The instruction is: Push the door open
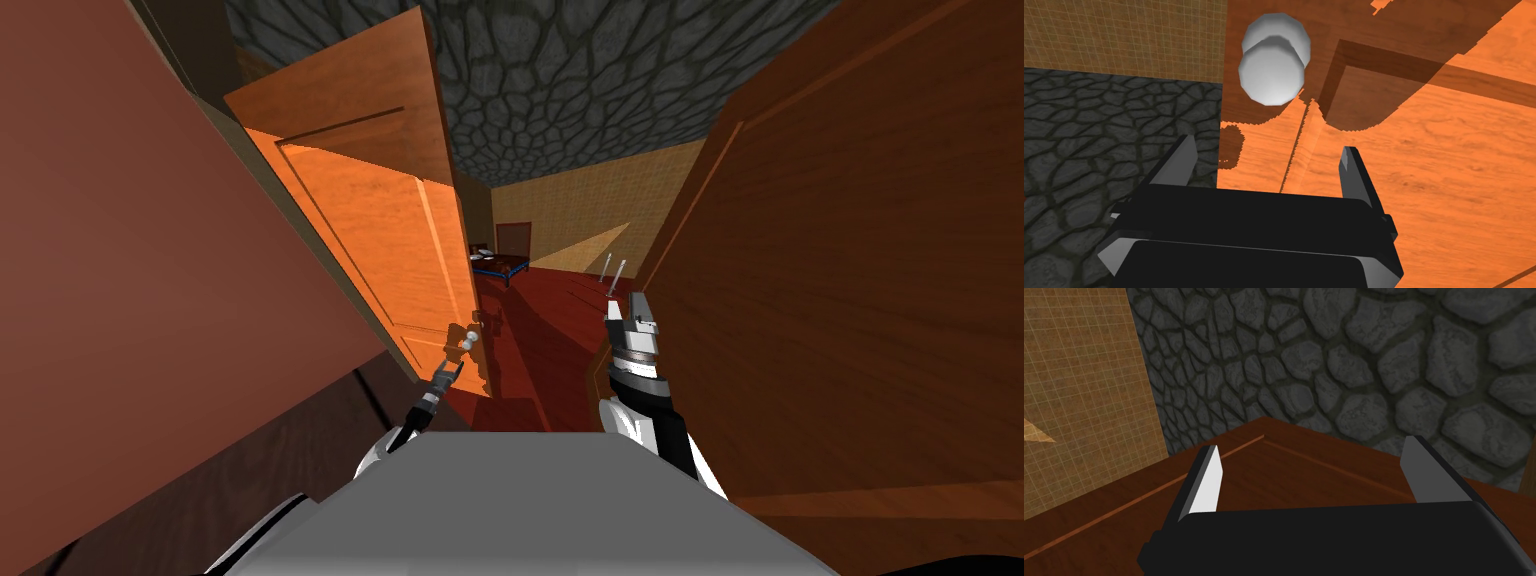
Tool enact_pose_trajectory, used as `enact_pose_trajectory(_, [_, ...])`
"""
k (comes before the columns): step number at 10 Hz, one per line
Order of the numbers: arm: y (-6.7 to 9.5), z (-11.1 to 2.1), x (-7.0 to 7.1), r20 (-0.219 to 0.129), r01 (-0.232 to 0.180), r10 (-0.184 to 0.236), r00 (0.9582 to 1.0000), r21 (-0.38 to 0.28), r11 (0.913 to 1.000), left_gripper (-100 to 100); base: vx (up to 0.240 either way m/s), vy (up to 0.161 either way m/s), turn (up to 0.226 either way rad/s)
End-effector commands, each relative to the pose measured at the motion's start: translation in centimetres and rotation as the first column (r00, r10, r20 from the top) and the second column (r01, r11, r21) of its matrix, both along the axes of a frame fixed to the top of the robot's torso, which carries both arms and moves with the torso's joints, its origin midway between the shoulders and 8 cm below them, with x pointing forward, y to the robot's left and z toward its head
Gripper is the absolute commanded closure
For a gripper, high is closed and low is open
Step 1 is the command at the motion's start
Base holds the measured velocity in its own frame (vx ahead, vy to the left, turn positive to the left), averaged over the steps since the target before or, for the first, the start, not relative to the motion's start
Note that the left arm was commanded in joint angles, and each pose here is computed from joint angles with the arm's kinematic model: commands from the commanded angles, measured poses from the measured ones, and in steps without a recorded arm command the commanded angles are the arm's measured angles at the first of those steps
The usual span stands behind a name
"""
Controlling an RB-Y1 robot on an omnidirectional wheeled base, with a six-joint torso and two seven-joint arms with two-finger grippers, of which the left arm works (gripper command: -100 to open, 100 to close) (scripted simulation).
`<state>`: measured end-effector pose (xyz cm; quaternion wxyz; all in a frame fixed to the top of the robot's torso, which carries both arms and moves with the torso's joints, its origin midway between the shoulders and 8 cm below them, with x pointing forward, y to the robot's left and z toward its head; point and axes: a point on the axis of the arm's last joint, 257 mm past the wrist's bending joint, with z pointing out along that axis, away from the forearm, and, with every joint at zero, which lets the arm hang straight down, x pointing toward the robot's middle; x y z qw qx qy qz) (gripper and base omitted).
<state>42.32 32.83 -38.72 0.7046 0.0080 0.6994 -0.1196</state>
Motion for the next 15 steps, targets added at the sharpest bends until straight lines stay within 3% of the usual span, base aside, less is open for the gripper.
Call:
enact_pose_trajectory(1, [0.5, -0.2, -0.3, 0.003, -0.001, 0.000, 1.0000, 0.054, 0.9985, -100, -0.060, -0.031, -0.004])
enact_pose_trajectory(5, [1.5, -0.5, -0.9, 0.007, 0.000, -0.001, 1.0000, 0.156, 0.9878, -100, -0.054, -0.028, -0.004])
enact_pose_trajectory(7, [1.4, -0.4, -0.7, 0.007, -0.006, 0.005, 1.0000, 0.145, 0.9894, -100, 0.036, -0.010, -0.016])
enact_pose_trajectory(14, [1.3, -0.5, 0.0, 0.009, -0.025, 0.024, 0.9997, 0.145, 0.9891, -100, 0.187, -0.024, -0.033])
enact_pose_trajectory(15, [1.3, -0.5, 0.0, 0.009, -0.025, 0.024, 0.9997, 0.145, 0.9891, 100, -0.013, 0.005, 0.011])
